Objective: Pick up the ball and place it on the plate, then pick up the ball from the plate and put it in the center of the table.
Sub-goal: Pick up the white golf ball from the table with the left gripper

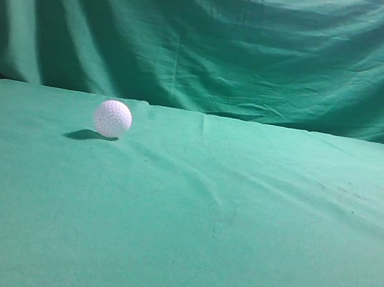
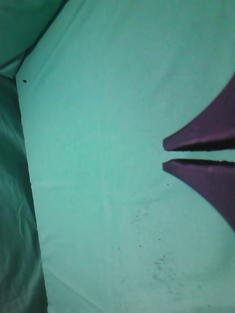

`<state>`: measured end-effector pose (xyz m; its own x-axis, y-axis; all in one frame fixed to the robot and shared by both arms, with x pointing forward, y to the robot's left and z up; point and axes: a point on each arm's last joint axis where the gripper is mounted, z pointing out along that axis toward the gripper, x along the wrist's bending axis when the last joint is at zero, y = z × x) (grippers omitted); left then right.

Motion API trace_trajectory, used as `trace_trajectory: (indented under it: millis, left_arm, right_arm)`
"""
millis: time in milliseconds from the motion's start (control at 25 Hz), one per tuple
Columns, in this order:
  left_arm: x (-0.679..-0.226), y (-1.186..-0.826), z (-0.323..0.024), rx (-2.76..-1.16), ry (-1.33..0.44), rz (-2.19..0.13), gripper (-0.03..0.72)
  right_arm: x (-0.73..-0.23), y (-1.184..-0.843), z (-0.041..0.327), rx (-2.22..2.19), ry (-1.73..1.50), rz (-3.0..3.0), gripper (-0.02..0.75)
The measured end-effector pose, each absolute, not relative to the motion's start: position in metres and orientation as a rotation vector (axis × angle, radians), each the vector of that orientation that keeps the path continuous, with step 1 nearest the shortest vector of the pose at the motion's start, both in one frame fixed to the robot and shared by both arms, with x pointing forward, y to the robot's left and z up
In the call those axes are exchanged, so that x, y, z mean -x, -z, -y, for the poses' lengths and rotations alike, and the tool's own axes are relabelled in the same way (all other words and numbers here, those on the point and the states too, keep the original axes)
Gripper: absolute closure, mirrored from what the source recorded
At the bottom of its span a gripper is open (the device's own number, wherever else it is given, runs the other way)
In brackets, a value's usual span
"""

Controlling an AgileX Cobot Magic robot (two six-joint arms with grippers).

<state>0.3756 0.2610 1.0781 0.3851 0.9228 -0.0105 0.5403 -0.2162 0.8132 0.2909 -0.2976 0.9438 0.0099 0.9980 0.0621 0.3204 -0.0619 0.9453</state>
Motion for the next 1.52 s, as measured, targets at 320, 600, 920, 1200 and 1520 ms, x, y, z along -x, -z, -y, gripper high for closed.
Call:
trace_trajectory:
  millis: [320,600,920,1200,1520]
  left_arm:
    - [-0.436,-1.066,-0.213,-2.159,-0.42,-1.147,0.688]
    - [-0.5,-1.047,-0.178,-2.296,-0.341,-1.135,0.688]
    - [-0.559,-1.026,-0.149,-2.392,-0.197,-1.166,0.688]
    - [-0.585,-1.005,-0.136,-2.453,-0.08,-1.193,0.219]
    - [-0.61,-0.978,-0.125,-2.451,-0.059,-1.217,0.086]
  right_arm:
    - [-0.291,-0.944,0.298,-1.495,-1.084,-1.416,0.692]
    - [-0.291,-0.944,0.298,-1.495,-1.084,-1.416,0.692]
    - [-0.291,-0.944,0.298,-1.495,-1.084,-1.416,0.692]
    - [-0.291,-0.944,0.298,-1.495,-1.084,-1.416,0.692]
    - [-0.291,-0.944,0.298,-1.495,-1.084,-1.416,0.692]
